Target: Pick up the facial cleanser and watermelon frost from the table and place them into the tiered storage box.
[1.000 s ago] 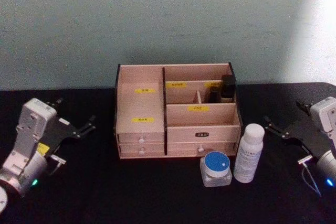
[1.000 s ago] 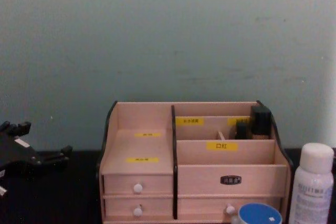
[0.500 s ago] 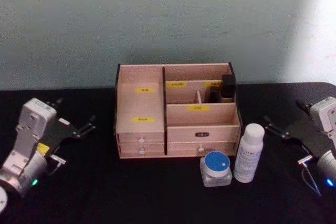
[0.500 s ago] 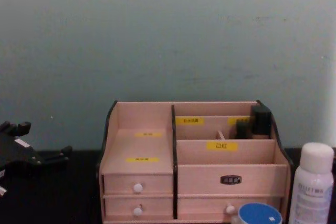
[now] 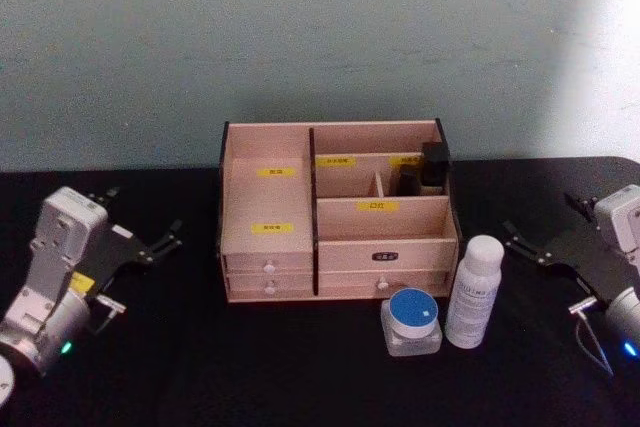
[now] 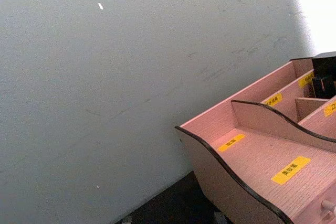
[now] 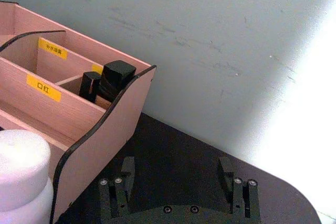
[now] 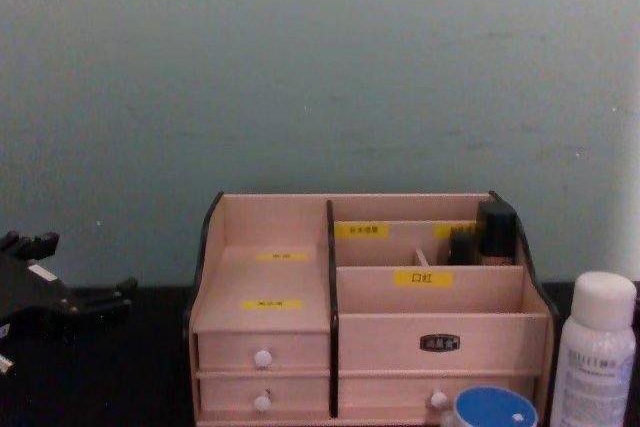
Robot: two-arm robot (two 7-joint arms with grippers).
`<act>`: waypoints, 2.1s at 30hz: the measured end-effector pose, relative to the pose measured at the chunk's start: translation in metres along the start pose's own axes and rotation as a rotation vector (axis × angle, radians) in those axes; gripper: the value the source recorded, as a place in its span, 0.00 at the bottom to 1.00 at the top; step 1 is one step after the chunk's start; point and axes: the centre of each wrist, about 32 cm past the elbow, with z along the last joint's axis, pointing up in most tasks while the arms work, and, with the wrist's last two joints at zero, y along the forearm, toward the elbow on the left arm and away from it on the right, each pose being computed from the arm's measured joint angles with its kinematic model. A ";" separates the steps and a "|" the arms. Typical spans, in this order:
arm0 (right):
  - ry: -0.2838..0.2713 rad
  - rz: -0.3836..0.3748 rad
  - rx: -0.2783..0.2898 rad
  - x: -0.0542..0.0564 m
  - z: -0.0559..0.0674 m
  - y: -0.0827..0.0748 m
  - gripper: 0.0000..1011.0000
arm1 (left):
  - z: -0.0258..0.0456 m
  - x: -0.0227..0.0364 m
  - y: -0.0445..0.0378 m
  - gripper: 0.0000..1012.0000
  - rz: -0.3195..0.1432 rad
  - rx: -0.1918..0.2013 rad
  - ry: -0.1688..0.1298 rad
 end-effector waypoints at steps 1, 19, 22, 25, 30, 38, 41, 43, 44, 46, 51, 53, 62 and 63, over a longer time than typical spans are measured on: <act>0.002 0.001 0.001 0.000 0.000 -0.001 0.99 | 0.0000 0.0000 0.0000 0.99 0.000 0.000 0.000; 0.124 0.120 -0.055 0.007 0.005 -0.048 0.99 | 0.0000 0.0000 0.0000 0.99 0.000 0.000 0.000; 0.144 0.152 -0.069 0.009 0.007 -0.057 0.99 | 0.0000 0.0000 0.0000 0.99 0.000 0.000 0.000; 0.160 0.184 -0.081 0.010 0.009 -0.064 0.99 | 0.0000 0.0000 0.0000 0.99 0.000 0.000 0.000; 0.195 0.243 -0.099 0.012 0.013 -0.076 0.99 | 0.0000 0.0000 0.0000 0.99 0.000 0.000 0.000; 0.274 0.316 -0.094 0.009 0.017 -0.080 0.99 | 0.0000 0.0000 0.0000 0.99 0.000 0.000 0.000; 0.302 0.338 -0.085 0.007 0.019 -0.077 0.99 | 0.0000 0.0000 0.0000 0.99 0.000 0.000 0.000; 0.313 0.347 -0.080 0.006 0.019 -0.075 0.99 | 0.0000 0.0000 0.0000 0.99 0.000 0.000 0.000; 0.317 0.351 -0.078 0.005 0.019 -0.074 0.99 | 0.0000 0.0000 0.0000 0.99 0.000 0.000 0.000; 0.326 0.361 -0.075 0.003 0.019 -0.069 0.99 | 0.0000 0.0000 0.0000 0.99 0.000 0.000 0.000; 0.324 0.372 -0.072 -0.002 0.019 -0.061 0.99 | 0.0000 0.0000 0.0000 0.99 0.000 0.000 0.000; 0.322 0.375 -0.074 -0.004 0.018 -0.056 0.99 | 0.0000 0.0000 0.0000 0.99 0.000 0.000 0.000; 0.312 0.378 -0.078 -0.010 0.016 -0.041 0.99 | 0.0000 0.0000 0.0000 0.99 0.000 0.000 0.000; 0.312 0.378 -0.078 -0.011 0.016 -0.040 0.99 | 0.0000 0.0000 0.0000 0.99 0.000 0.000 0.000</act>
